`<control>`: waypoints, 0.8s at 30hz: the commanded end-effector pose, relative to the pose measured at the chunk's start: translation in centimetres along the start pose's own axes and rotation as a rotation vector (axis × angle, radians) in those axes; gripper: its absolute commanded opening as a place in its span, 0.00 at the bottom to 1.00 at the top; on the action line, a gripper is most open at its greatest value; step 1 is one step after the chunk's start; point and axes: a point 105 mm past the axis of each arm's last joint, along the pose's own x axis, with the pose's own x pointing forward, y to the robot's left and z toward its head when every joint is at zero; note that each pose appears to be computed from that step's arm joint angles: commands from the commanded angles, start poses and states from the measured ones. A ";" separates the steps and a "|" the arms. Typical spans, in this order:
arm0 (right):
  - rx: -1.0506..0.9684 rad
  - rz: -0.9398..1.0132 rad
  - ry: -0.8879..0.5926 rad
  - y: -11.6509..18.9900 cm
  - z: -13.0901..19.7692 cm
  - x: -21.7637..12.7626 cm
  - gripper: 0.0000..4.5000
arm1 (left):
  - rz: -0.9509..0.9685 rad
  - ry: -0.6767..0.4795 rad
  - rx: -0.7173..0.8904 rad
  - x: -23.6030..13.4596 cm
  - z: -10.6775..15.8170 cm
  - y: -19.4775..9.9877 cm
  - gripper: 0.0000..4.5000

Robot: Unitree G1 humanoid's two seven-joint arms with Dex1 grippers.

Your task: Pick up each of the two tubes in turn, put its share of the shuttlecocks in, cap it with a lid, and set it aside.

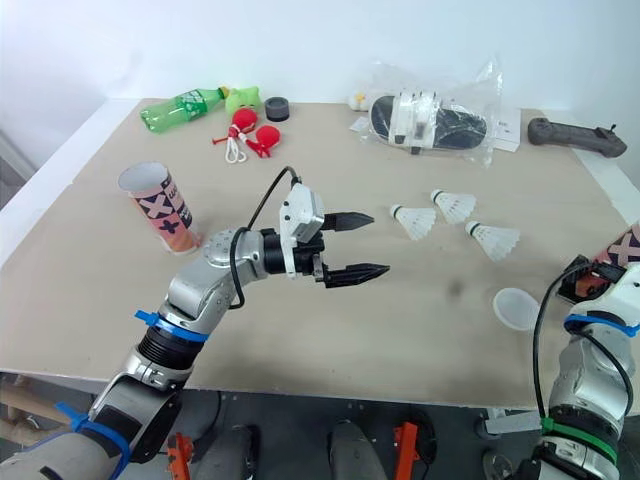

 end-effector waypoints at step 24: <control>0.002 0.044 -0.027 0.9 1.9 -4.9 0.99 | 0.026 -0.034 0.027 -0.7 0.7 0.4 1.00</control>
